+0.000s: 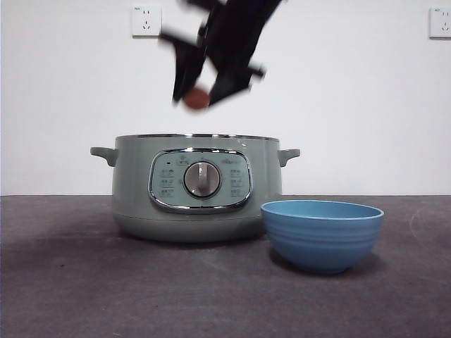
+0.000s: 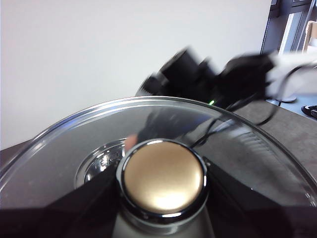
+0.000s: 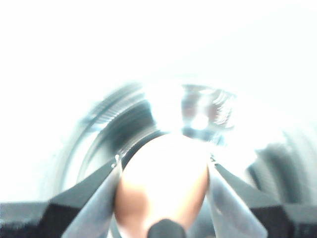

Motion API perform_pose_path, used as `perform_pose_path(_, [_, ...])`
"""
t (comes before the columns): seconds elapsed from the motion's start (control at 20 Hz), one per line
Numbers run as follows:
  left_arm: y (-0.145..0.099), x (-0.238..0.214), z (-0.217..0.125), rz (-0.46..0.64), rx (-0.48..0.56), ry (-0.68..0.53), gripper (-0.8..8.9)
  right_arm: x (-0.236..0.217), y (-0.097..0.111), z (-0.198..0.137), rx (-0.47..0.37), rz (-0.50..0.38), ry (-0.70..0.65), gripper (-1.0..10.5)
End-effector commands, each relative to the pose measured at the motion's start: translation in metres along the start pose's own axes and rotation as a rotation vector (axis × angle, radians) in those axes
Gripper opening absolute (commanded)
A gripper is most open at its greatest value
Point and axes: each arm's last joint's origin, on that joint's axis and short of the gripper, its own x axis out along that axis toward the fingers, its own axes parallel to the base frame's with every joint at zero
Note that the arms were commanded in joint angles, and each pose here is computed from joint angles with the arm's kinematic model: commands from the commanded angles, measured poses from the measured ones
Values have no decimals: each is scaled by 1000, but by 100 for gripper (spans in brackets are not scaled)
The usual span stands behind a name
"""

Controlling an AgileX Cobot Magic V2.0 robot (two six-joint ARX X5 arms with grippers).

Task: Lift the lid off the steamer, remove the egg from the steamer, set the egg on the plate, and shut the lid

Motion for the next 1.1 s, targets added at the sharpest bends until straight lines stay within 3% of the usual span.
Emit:
perform_pose_path(0.05, [-1,-5,6,5,11,-67,-8,-49,0,9,-46,-68,-5,-17])
perform_pose_path(0.25, [-1,-5,6,5,11,-66,-8,-151,-7,6,-28,-119,10,-17])
perform_pose_path(0.55, [-1,-5,5,4,9,-56,-8,-208,-18,-16,-8,-131,101,-17])
perform_pose_path(0.65, [-1,-5,4,4,7,-47,-8,-212,-22,-24,14,-87,108,-17])
perform_pose_path(0.8, [-1,-5,4,4,6,-42,-8,-201,-29,-42,40,-91,156,-17])
perform_pose_path(1.1, [-1,-5,3,3,4,-35,-8,-141,-31,-95,87,-1,246,-17])
